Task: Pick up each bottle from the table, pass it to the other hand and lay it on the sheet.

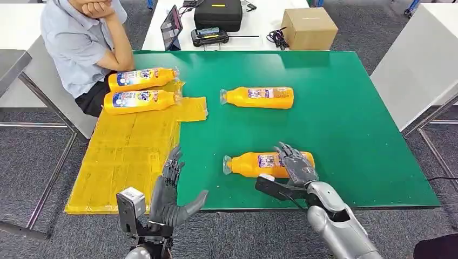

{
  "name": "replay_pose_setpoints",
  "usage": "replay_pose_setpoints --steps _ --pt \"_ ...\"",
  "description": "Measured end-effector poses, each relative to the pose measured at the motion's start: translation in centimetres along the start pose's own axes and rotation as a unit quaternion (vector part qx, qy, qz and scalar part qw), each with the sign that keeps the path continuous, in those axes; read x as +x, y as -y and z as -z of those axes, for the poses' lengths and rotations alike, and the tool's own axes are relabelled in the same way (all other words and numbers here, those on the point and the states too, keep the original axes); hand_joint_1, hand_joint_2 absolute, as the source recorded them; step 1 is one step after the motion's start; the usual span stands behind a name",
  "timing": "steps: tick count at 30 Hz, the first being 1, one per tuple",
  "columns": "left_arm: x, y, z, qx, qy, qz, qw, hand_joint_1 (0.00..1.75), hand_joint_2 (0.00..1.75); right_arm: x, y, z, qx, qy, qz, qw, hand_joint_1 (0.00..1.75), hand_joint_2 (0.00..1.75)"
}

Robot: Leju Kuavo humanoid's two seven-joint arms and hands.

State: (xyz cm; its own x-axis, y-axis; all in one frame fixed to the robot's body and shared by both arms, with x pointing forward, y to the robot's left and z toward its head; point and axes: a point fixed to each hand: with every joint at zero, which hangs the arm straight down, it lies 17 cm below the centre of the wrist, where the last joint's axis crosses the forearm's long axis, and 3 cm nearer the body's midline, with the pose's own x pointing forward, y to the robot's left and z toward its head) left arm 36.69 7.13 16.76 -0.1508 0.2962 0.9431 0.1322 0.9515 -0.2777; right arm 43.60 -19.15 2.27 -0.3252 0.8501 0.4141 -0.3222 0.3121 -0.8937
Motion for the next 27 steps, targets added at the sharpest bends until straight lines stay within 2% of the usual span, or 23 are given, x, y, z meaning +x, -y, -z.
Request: replay_pose_setpoints --steps 8,16,27 --pt "-0.8 0.4 -0.1 -0.006 -0.009 0.012 1.000 0.00 1.75 0.3 -1.3 0.7 0.034 0.008 -0.016 0.999 0.00 1.75" --pt "-1.0 0.4 -0.2 -0.006 -0.013 0.013 1.000 0.00 1.75 -0.2 -1.4 1.0 0.043 0.004 -0.034 0.998 0.00 1.75" --pt "-1.5 0.1 -0.4 0.001 -0.020 0.020 1.000 0.00 1.75 -2.3 -0.1 1.7 0.033 -0.037 -0.106 0.993 0.00 1.75"
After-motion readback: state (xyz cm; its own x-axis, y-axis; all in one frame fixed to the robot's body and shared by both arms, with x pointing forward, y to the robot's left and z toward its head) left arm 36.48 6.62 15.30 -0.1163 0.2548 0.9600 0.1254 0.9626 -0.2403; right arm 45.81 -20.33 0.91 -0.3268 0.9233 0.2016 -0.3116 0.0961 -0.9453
